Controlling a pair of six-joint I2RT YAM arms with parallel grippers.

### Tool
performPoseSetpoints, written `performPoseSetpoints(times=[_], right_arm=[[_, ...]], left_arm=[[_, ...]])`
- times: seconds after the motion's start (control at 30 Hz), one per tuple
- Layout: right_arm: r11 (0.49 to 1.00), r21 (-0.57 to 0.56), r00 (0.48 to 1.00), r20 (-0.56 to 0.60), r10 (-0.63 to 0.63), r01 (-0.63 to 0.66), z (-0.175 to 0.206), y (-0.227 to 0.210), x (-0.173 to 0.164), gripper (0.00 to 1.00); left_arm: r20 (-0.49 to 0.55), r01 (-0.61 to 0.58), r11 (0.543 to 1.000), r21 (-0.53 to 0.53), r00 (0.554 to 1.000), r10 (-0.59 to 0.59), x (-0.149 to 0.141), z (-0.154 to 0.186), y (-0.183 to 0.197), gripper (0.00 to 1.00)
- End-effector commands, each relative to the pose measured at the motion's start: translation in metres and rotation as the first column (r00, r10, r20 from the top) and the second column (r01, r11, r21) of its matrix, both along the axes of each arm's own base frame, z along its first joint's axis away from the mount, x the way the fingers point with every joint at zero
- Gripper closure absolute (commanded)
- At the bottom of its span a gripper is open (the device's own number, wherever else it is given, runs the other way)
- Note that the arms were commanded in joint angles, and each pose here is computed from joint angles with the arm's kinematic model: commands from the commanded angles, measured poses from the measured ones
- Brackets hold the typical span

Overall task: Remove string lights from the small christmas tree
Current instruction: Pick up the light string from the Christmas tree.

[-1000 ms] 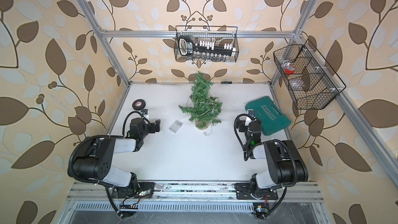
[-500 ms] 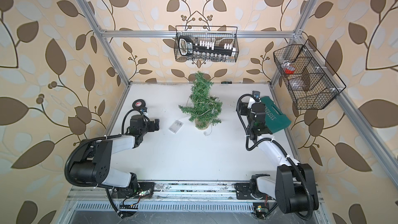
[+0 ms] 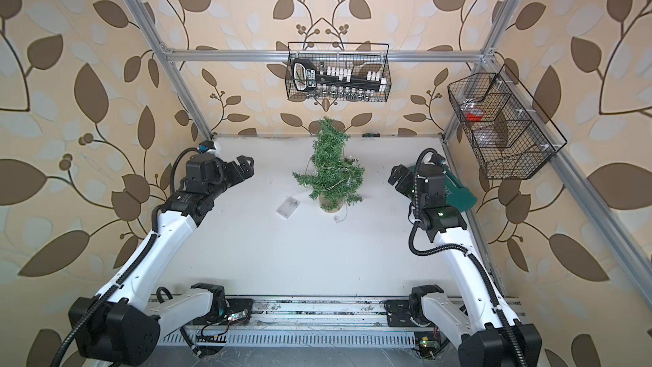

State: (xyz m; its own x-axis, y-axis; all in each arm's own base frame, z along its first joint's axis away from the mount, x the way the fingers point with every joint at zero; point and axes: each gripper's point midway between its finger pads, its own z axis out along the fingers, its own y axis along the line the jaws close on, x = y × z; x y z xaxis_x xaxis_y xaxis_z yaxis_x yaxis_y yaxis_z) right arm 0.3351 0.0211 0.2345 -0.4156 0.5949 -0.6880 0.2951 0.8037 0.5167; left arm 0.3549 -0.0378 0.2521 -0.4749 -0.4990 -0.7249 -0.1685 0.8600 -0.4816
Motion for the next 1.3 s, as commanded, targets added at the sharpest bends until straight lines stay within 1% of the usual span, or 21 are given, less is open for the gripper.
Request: performPoseSetpoints(times=[0.0, 0.07, 0.17, 0.23, 0.3, 0.37, 0.43, 0.53, 0.57, 0.63, 0.67, 0.73, 0.8, 0.9, 0.97, 1.03, 1.1, 1.13, 1.2, 1.27], right_arm=[[0.992, 0.105, 0.989, -0.117, 0.085, -0.073, -0.036, 0.022, -0.028, 0.0], [0.985, 0.127, 0.981, -0.14, 0.131, -0.113, -0.05, 0.029, -0.04, 0.0], [0.974, 0.118, 0.962, -0.173, 0.21, -0.191, -0.067, 0.041, -0.056, 0.0], [0.965, 0.13, 0.951, -0.185, 0.249, -0.227, -0.077, 0.049, -0.066, 0.0], [0.945, 0.166, 0.937, -0.163, 0.309, -0.283, -0.083, 0.066, -0.073, 0.05], [0.914, 0.197, 0.914, -0.133, 0.384, -0.355, -0.086, 0.088, -0.078, 0.09], [0.892, 0.181, 0.889, -0.131, 0.439, -0.414, -0.093, 0.108, -0.085, 0.11], [0.863, 0.162, 0.855, -0.14, 0.499, -0.478, -0.104, 0.131, -0.094, 0.12], [0.857, 0.158, 0.849, -0.135, 0.511, -0.491, -0.105, 0.137, -0.094, 0.13], [0.86, 0.148, 0.854, -0.122, 0.506, -0.488, -0.107, 0.14, -0.09, 0.15], [0.861, 0.148, 0.857, -0.11, 0.504, -0.487, -0.107, 0.142, -0.086, 0.16], [0.856, 0.147, 0.852, -0.107, 0.512, -0.496, -0.108, 0.149, -0.077, 0.2], [0.838, 0.154, 0.831, -0.127, 0.542, -0.523, -0.11, 0.16, -0.069, 0.22], [0.823, 0.154, 0.815, -0.125, 0.566, -0.547, -0.111, 0.172, -0.057, 0.26], [0.822, 0.148, 0.815, -0.122, 0.566, -0.549, -0.11, 0.175, -0.048, 0.29], [0.817, 0.15, 0.81, -0.119, 0.574, -0.557, -0.108, 0.179, -0.042, 0.31], [0.813, 0.162, 0.808, -0.112, 0.578, -0.559, -0.107, 0.183, -0.036, 0.38], [0.812, 0.169, 0.807, -0.112, 0.579, -0.559, -0.108, 0.185, -0.034, 0.41], [0.806, 0.186, 0.802, -0.116, 0.586, -0.562, -0.111, 0.189, -0.033, 0.5], [0.808, 0.187, 0.804, -0.116, 0.584, -0.559, -0.112, 0.189, -0.033, 0.56]], left_arm=[[-0.167, -0.003, 0.994, -0.106, 0.986, -0.015, -0.043, -0.037, -0.009, 0.01], [-0.231, -0.005, 0.988, -0.153, 0.972, -0.031, -0.059, -0.055, -0.015, 0.01], [-0.278, -0.013, 0.981, -0.196, 0.96, -0.043, -0.073, -0.073, -0.019, 0.01], [-0.281, -0.002, 0.978, -0.208, 0.958, -0.058, -0.08, -0.079, -0.021, 0.01], [-0.283, 0.027, 0.978, -0.208, 0.955, -0.087, -0.085, -0.085, -0.025, 0.01], [-0.277, 0.058, 0.977, -0.204, 0.954, -0.115, -0.088, -0.092, -0.028, 0.01], [-0.276, 0.038, 0.983, -0.179, 0.957, -0.088, -0.09, -0.097, -0.022, 0.01], [-0.281, -0.06, 0.988, -0.146, 0.96, 0.017, -0.099, -0.102, -0.005, 0.01], [-0.281, -0.104, 0.985, -0.14, 0.958, 0.061, -0.102, -0.104, 0.001, 0.01], [-0.286, -0.141, 0.982, -0.124, 0.953, 0.1, -0.11, -0.11, 0.008, 0.01], [-0.288, -0.126, 0.985, -0.117, 0.954, 0.088, -0.113, -0.112, 0.008, 0.01], [-0.288, -0.057, 0.993, -0.106, 0.957, 0.024, -0.118, -0.117, 0.001, 0.01], [-0.322, -0.102, 0.986, -0.132, 0.945, 0.055, -0.121, -0.125, 0.002, 0.01], [-0.341, -0.071, 0.983, -0.167, 0.94, 0.01, -0.114, -0.136, -0.008, 0.01], [-0.398, -0.063, 0.984, -0.169, 0.917, -0.01, -0.112, -0.147, -0.011, 0.01], [-0.483, -0.049, 0.987, -0.156, 0.875, -0.033, -0.114, -0.159, -0.015, 0.01], [-0.557, -0.032, 0.99, -0.138, 0.829, -0.051, -0.113, -0.169, -0.017, 0.01], [-0.578, -0.033, 0.991, -0.133, 0.815, -0.05, -0.112, -0.173, -0.018, 0.01], [-0.599, -0.055, 0.991, -0.122, 0.8, -0.029, -0.108, -0.178, -0.019, 0.01], [-0.599, -0.072, 0.992, -0.101, 0.801, -0.003, -0.105, -0.177, -0.021, 0.01]])
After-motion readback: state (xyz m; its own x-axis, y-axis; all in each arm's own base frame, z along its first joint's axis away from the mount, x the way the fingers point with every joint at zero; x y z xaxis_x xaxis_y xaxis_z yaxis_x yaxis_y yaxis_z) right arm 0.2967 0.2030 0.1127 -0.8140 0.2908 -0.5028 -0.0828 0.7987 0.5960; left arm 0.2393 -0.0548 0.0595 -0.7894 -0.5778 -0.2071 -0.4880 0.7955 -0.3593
